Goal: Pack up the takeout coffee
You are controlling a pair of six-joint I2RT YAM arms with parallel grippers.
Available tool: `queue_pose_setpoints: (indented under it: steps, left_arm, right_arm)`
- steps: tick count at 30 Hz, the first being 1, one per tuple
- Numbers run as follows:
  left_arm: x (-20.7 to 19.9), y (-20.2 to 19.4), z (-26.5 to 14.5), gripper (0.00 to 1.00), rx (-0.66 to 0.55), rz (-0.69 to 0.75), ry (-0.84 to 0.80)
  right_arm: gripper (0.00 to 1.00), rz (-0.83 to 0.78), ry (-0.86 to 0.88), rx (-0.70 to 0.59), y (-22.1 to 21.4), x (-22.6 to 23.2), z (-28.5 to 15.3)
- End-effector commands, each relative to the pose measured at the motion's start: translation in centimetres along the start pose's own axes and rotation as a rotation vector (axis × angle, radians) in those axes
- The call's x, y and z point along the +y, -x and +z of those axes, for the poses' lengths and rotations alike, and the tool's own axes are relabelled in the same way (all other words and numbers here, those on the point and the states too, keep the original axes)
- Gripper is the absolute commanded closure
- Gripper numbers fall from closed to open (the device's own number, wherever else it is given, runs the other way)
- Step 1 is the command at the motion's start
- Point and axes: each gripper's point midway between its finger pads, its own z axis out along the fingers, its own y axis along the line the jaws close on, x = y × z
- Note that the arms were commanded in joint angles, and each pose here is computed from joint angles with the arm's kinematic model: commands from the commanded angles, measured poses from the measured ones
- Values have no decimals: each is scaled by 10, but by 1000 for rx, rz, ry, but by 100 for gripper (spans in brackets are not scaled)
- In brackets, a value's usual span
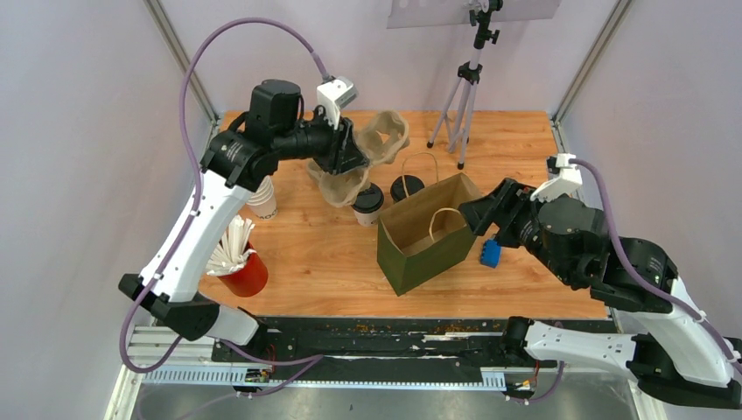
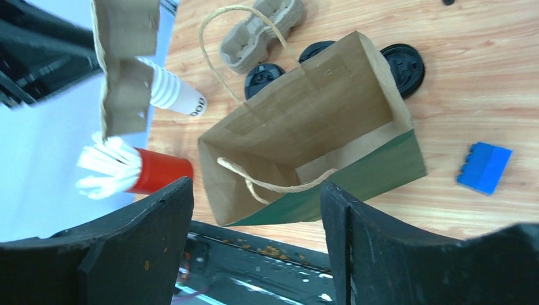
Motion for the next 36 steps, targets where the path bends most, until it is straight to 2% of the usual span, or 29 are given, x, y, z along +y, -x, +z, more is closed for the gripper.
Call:
queue_pose_setpoints:
  steps: [1,6,11,15,19,25,36]
  left_arm:
    - [-30,17,-20,65,-96,17,-43]
    - [-51,14,-37,66,-117,31,-64]
    - [-62,15,-53,66,-141,45,-87]
    - [-66,15,-60,66,-157,53,-89]
    - [-69,13,-61,66,-157,53,-100]
    - [-72,7,-52,66,-138,37,-126]
    - [-86,11,-39,66,-137,47,-169]
  right_arm:
    - [29,212,69,0,8,19,-9]
    - [25,356,102,119,-17,38,-3]
    - [33,645,-5,209,-47,35,11]
    - [34,783,-125,167,-54,15,20]
    - [39,892,-119,71,-42,4,22]
    - [41,946,-109,-1,-25,-3,17]
    - [41,962,-73,-9,-12,13,18]
